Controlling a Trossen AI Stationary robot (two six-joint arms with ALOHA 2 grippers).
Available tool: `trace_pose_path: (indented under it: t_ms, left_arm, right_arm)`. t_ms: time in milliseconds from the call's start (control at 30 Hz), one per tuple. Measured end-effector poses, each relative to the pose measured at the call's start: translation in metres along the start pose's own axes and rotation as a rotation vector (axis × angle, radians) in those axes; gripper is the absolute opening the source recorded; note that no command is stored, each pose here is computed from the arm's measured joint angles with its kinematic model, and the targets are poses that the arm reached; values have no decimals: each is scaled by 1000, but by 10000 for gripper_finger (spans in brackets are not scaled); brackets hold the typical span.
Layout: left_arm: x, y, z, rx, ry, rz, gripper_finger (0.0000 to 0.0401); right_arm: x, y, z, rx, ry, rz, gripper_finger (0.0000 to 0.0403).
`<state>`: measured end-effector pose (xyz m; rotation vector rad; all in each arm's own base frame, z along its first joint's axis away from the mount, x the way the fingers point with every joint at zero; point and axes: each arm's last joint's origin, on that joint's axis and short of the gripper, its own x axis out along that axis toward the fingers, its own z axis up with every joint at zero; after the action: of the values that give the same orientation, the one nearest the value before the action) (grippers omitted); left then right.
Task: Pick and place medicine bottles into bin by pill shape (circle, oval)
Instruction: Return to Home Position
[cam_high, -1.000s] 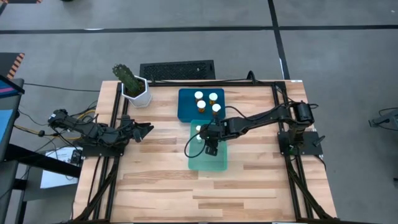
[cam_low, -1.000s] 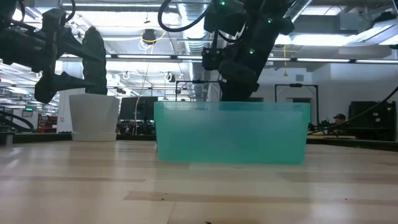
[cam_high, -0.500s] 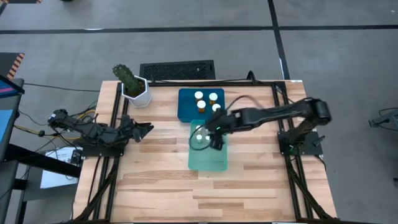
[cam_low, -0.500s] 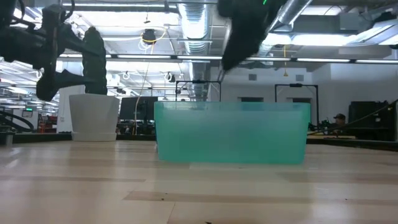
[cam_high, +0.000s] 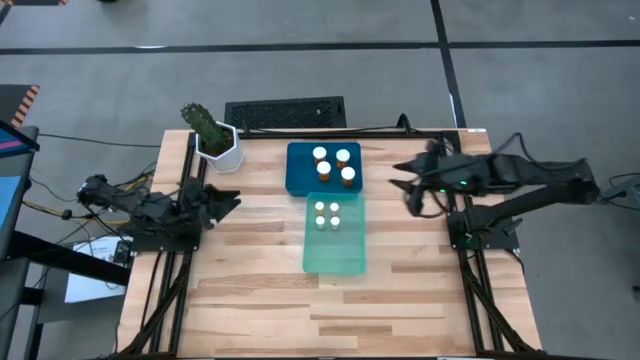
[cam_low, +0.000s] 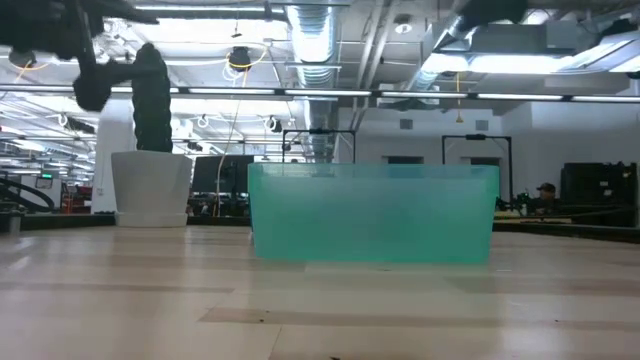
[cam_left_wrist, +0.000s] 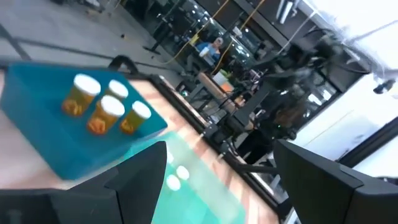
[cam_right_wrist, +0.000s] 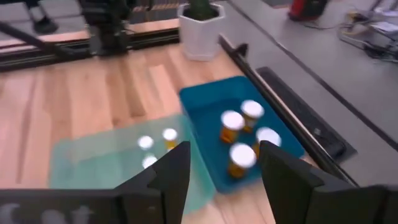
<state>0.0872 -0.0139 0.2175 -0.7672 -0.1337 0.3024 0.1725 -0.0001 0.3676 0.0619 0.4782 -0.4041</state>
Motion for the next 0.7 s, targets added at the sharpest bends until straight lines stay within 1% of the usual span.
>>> trace_pose_path:
  t_ms: [133,300,500,633,700]
  left_arm:
    - [-6,-10,18,68,-2,-3,289]
    - [-10,-15,26,115,35,-1,289]
    - [-16,-11,30,100,32,-12,286]
    - [-24,-8,37,70,-21,-24,277]
    - [-24,-8,37,98,-19,-12,271]
  right_arm:
    - [-15,-13,-37,68,-27,-19,200]
    - [-10,-16,-80,112,-26,3,195]
    - [0,-20,-124,179,-90,7,182]
    - [7,-22,-150,235,-142,26,178]
    - [11,-24,-163,262,-147,29,178]
